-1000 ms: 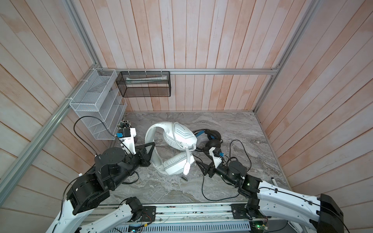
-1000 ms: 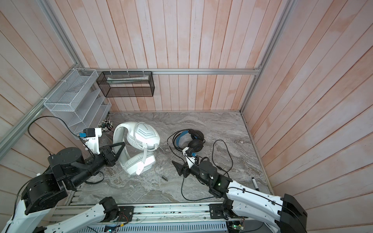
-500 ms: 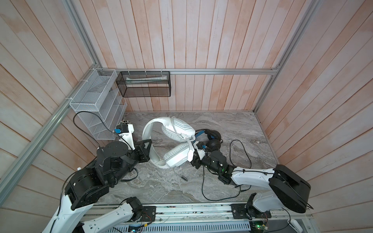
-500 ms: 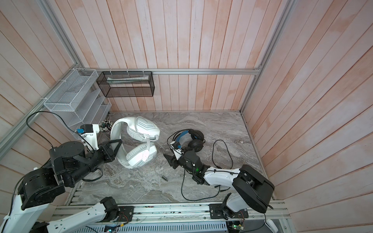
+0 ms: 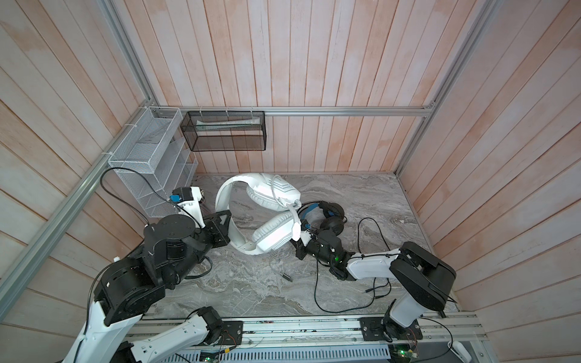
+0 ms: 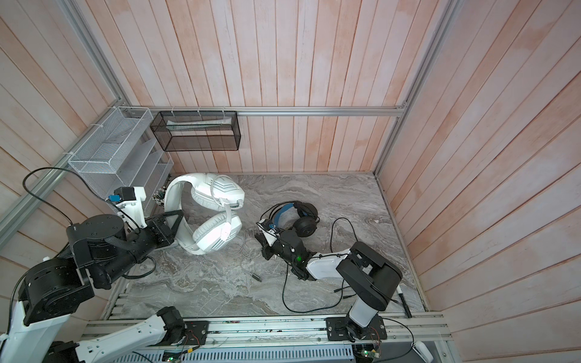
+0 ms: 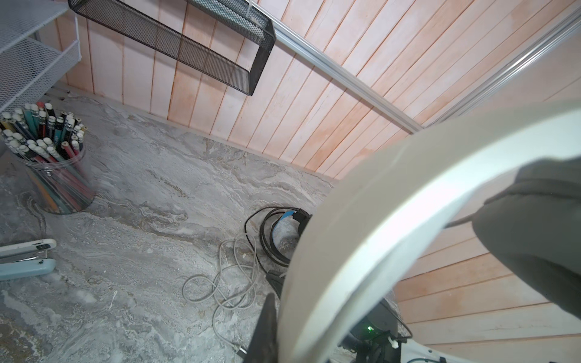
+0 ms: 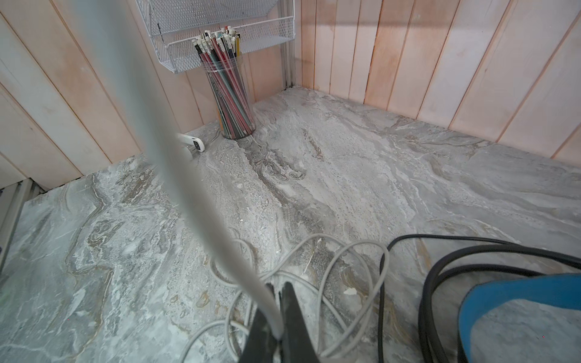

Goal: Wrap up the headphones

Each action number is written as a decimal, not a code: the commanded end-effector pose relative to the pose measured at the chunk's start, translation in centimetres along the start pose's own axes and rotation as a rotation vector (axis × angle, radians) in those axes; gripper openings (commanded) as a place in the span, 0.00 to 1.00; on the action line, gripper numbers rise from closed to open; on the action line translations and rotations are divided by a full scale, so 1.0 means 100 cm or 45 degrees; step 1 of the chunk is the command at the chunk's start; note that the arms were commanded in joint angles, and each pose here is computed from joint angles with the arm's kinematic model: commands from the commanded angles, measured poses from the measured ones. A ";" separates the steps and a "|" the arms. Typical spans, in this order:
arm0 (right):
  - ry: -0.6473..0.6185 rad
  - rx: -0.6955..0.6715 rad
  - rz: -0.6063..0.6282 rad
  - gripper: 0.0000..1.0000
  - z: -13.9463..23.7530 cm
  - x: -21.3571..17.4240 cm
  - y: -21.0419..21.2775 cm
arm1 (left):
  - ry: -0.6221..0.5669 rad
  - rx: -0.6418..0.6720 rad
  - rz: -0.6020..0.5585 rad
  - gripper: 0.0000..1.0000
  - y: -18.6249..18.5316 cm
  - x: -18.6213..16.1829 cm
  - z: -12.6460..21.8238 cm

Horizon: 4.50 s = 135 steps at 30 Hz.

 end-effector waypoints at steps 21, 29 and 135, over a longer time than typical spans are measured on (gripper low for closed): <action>0.019 0.110 0.313 0.00 0.085 0.035 0.146 | -0.040 0.411 -0.024 0.00 0.071 0.046 -0.094; 0.114 0.122 0.448 0.00 0.097 0.067 0.175 | 0.129 0.521 -0.071 0.00 0.099 0.001 -0.138; 0.467 -0.286 0.968 0.00 0.083 0.139 0.149 | 0.689 0.387 -0.238 0.00 0.118 -0.200 -0.148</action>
Point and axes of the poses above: each gripper's point midway between its finger pads, its own z axis back along the fingers, its own y axis along the line the jaws close on, x = y × z, the point moved 2 cm from there along z, back along the fingers, and after that the axes turned 12 degrees about -z, right-handed, at the moved point
